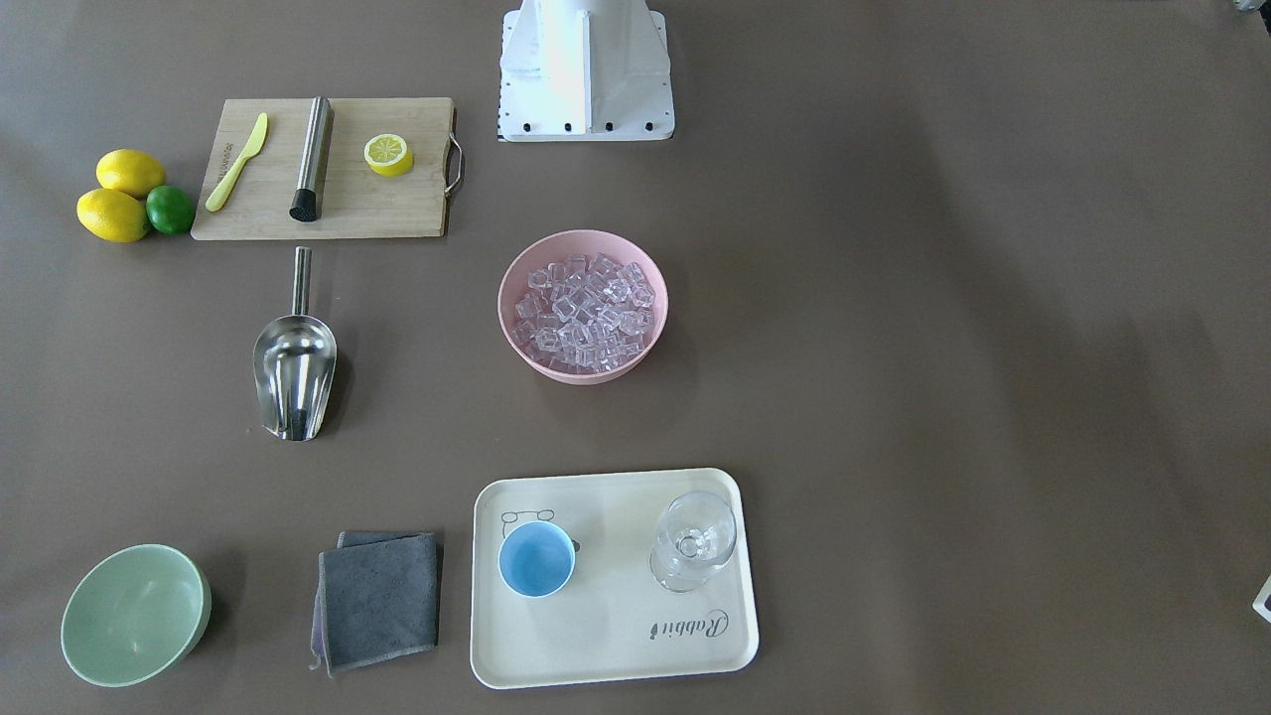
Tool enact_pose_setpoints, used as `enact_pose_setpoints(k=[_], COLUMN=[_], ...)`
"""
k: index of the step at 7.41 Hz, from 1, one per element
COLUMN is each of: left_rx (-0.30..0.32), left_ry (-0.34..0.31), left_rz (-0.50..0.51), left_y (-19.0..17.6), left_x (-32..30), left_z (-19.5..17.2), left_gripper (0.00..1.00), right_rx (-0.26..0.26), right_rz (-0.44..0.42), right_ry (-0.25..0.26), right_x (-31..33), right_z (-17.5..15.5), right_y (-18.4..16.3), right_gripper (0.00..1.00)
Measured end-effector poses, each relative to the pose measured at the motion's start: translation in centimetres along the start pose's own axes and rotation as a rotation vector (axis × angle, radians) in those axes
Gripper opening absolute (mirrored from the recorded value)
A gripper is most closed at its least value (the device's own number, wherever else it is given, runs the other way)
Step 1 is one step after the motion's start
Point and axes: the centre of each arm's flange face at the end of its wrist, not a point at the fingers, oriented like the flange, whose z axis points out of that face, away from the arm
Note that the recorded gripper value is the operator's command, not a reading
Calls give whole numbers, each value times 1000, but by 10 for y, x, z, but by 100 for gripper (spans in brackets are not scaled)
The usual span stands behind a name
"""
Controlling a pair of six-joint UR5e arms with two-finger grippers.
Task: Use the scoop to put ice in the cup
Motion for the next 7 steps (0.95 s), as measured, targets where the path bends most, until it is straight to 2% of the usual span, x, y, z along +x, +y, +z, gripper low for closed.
enact_pose_setpoints(k=[4, 7], left_rx=[-7, 10], left_ry=[-2, -1], left_rz=[-5, 3], left_y=[-3, -8], left_x=[-1, 3], left_z=[3, -3], left_gripper=[98, 98], right_rx=[24, 0], right_rz=[12, 38], right_ry=[-27, -41], right_x=[-34, -138], right_z=[-16, -10], right_y=[-2, -2], right_gripper=[100, 100])
